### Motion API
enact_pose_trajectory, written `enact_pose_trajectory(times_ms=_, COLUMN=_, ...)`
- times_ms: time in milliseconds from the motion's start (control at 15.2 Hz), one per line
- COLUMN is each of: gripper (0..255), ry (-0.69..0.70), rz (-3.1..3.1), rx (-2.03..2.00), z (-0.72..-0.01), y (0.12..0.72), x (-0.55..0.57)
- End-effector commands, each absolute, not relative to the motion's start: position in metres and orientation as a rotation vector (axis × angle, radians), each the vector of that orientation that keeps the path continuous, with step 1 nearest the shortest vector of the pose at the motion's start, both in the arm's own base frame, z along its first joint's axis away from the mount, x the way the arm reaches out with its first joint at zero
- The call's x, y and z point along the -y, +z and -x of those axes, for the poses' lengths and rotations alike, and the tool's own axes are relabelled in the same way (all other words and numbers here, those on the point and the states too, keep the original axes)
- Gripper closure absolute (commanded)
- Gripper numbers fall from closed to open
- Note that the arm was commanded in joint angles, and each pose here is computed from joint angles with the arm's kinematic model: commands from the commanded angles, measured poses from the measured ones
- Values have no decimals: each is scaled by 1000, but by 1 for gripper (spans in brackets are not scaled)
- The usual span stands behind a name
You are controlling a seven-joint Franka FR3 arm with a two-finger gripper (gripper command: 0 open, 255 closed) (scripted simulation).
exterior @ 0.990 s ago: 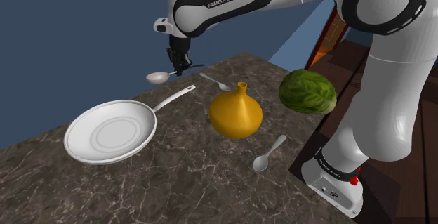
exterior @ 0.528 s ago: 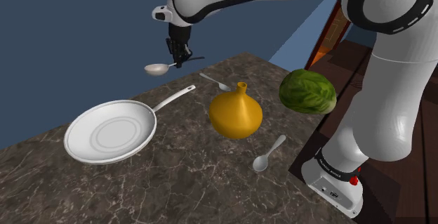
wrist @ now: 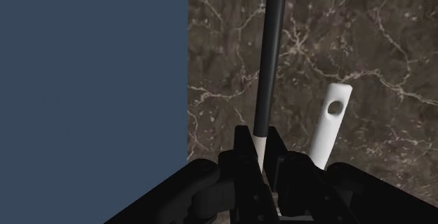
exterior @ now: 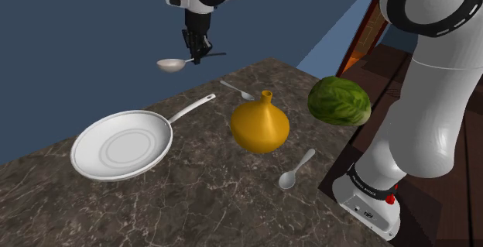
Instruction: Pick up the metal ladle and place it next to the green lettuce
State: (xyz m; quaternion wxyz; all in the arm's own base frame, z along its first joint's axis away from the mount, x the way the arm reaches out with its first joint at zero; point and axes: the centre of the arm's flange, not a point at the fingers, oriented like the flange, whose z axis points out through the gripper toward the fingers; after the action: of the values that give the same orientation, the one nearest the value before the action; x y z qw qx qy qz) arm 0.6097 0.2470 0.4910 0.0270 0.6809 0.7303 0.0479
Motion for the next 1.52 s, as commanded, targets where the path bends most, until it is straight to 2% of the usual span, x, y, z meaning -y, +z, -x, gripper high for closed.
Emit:
enact_pose_trajectory(times_ms=0, gripper=255, ry=147, rz=-2103, rx=-2256, z=-610, y=501, x=-247)
enact_pose_trajectory(times_ms=1056, gripper=255, ry=147, rz=-2103, rx=-2256, z=-610, y=581, x=-247)
enact_pose_trajectory(times_ms=1452, gripper=255, ry=147, rz=-2103, rx=-2256, z=-580, y=581, x=-174)
